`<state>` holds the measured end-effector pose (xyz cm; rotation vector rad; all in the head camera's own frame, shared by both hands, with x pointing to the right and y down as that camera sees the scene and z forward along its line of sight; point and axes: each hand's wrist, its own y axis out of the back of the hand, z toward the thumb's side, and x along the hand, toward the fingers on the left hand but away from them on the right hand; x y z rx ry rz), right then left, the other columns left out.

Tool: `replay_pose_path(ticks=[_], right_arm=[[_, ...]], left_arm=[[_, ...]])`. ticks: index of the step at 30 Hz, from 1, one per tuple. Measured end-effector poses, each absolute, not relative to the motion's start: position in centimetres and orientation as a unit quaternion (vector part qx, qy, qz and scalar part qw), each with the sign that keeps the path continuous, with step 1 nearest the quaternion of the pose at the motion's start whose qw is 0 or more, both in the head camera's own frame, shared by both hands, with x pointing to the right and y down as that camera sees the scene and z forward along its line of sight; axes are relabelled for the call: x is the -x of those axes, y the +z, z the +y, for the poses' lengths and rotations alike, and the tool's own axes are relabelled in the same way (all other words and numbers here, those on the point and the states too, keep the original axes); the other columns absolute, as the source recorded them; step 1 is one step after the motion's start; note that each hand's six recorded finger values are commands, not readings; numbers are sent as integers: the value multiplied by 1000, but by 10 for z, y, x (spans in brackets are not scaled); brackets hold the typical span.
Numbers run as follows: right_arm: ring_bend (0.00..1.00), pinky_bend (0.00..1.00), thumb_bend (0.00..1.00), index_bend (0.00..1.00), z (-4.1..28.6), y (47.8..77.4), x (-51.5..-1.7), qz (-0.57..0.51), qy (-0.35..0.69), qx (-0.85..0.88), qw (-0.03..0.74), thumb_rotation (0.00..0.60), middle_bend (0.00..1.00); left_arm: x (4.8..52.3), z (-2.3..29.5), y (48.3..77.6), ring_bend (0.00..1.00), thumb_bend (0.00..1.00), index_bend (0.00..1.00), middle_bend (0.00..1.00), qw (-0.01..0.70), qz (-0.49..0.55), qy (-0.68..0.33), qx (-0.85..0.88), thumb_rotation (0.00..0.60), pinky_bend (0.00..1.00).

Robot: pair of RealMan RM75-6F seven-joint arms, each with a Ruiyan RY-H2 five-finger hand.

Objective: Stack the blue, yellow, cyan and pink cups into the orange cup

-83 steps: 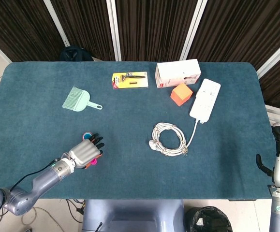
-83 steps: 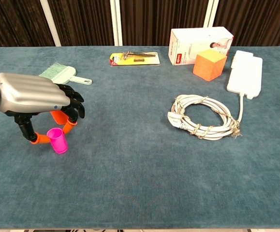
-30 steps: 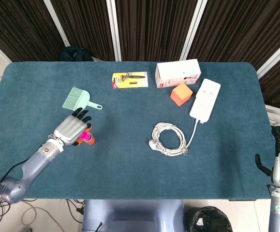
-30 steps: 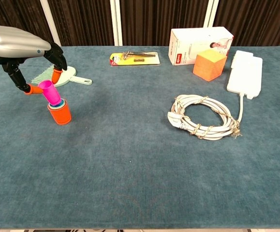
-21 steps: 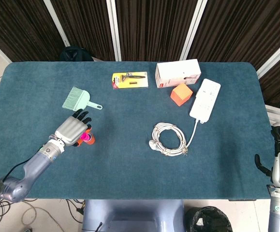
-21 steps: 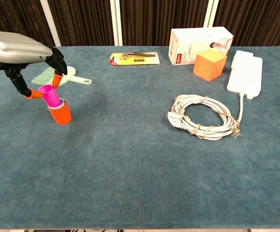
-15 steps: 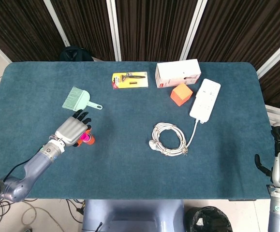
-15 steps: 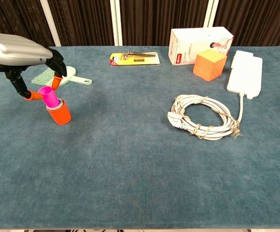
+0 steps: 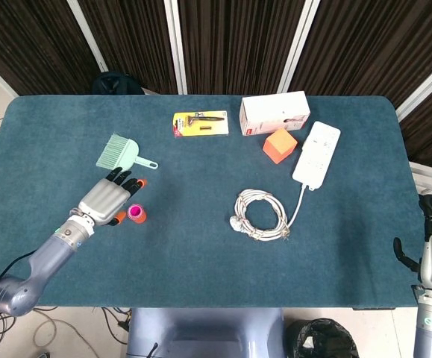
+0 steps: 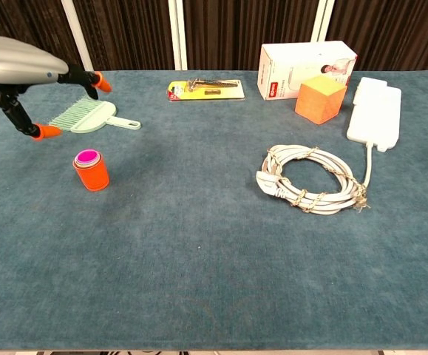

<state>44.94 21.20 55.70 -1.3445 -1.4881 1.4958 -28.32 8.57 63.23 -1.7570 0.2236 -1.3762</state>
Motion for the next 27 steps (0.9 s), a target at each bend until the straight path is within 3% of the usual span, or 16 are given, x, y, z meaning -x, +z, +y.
replay_pose_path(ticks=[7,17,27], right_arm=[[93,92,407,129,213,557,-446,-559,566,518,316,600,72],[93,91,406,129,213,556,-438,-536,556,542,332,600,72],[93,92,404,129,214,554,-430,-486,538,585,364,600,72]], left_arm=[[296,96,596,0,335,3,85,456,164,-534,693,600,0],[378,148,535,0,335,15,74,443,294,-540,653,600,0],[438,176,528,0,335,44,75,411,335,-572,626,600,0]])
